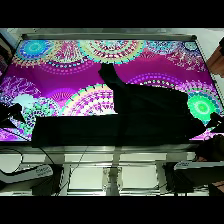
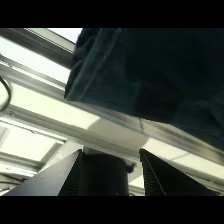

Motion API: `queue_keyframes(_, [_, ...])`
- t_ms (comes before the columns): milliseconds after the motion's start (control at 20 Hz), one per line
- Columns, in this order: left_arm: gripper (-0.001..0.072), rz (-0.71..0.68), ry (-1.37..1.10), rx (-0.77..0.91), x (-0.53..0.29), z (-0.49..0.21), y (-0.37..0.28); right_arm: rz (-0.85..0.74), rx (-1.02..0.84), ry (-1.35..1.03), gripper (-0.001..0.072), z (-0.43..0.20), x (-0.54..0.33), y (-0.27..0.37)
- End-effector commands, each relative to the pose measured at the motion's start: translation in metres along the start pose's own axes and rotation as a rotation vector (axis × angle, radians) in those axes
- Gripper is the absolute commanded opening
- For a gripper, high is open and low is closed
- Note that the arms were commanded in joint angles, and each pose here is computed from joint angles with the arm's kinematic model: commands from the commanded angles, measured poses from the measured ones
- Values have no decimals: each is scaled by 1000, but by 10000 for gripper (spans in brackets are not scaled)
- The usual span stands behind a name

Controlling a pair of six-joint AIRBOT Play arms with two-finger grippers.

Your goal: Fold the clothes and pants, and hang the long-sleeved shirts on hangers.

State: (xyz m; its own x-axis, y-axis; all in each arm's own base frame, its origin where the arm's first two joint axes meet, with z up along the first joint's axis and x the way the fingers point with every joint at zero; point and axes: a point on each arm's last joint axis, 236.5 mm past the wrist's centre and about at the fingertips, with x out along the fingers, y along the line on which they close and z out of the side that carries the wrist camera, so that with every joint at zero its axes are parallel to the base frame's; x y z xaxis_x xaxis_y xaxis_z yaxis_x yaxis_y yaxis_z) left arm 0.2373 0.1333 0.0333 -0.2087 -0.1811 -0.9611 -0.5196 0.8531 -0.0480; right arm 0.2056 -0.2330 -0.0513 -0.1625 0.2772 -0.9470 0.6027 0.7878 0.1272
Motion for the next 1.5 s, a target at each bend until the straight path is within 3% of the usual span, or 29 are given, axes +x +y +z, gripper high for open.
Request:
queue_keyframes(0, [448, -43, -98, 52, -17, 18, -23, 16, 21, -59, 333, 12, -17, 3])
queue_keyframes(100, [453, -199, -240, 137, -45, 40, -76, 51, 25, -145, 334, 29, -44, 14])
queue_keyframes(150, [506, -335, -315, 204, -64, 48, -118, 98, 7, -199, 334, 39, -62, 27])
queue_keyframes(250, [511, -635, -474, 365, -109, 54, -213, 204, -53, -303, 334, 56, -96, 64])
queue_keyframes(350, [511, -785, -571, 449, -129, 56, -287, 303, -145, -385, 335, 67, -123, 109])
queue_keyframes(500, [511, -813, -586, 517, -88, 57, -380, 374, -306, -462, 335, 78, -136, 173])
queue_keyframes(700, [511, -854, -500, 536, -8, 51, -479, 338, -573, -476, 335, 69, -125, 246])
queue_keyframes(950, [502, -900, -419, 641, 36, 19, -572, 311, -682, -496, 335, 63, -116, 295])
queue_keyframes(1150, [502, -907, -340, 552, 57, 17, -597, 308, -703, -494, 335, 60, -114, 304])
queue_keyframes(1450, [463, -855, -201, 475, 82, 20, -577, 294, -701, -499, 335, 62, -114, 301])
